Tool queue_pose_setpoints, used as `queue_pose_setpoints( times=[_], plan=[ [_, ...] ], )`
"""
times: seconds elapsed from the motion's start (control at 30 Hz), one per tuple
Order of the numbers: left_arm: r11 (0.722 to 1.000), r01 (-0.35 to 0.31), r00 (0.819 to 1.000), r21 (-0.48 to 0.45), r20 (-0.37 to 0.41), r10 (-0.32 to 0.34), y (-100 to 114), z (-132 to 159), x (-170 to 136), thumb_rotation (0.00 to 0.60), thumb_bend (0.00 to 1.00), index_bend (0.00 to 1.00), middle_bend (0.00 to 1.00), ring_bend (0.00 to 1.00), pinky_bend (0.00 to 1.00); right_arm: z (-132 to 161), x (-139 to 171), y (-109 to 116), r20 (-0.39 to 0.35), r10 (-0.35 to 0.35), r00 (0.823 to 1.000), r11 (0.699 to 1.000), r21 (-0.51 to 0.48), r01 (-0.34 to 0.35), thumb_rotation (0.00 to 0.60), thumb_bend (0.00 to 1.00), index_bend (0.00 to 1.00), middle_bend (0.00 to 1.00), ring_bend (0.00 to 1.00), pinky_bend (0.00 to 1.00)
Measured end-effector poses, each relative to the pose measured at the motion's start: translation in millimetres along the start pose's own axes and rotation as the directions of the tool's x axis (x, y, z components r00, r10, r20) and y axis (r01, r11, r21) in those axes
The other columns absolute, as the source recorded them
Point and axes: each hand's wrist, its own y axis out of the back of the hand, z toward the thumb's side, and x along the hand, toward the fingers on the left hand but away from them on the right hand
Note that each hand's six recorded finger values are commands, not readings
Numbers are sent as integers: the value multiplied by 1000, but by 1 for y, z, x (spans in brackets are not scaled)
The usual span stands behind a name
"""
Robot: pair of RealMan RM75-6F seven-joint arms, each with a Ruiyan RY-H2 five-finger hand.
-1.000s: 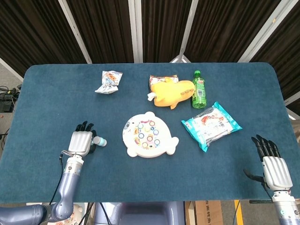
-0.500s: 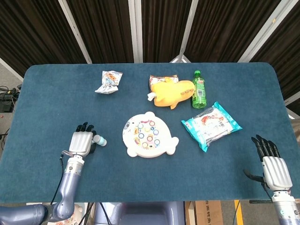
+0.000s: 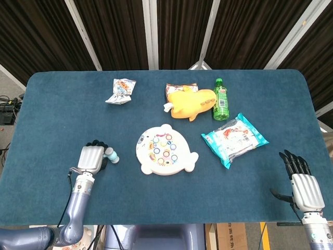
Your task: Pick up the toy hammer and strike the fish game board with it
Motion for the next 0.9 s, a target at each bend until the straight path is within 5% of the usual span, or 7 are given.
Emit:
queue_pose_setpoints(
  times=[0.4,0.57,0.9],
  plan=[
    [987,-151,988,48,41,149,33,-5,-2,600,583,623,479,422,557,0,0,-1,6,7,1000,1000,-4,-7,600,192,0,0,0,0],
    [969,-210,976,128,89,199,46,1,-4,600,584,634,490,433,566,0,1,-1,5,8,1000,1000,-1,-8,600,192,0,0,0,0],
    [964,-228,969,135,125,212,65,16,1,600,584,634,493,433,566,-1,1,-1,9,9,1000,1000,-3,-9,600,191,0,0,0,0]
  ],
)
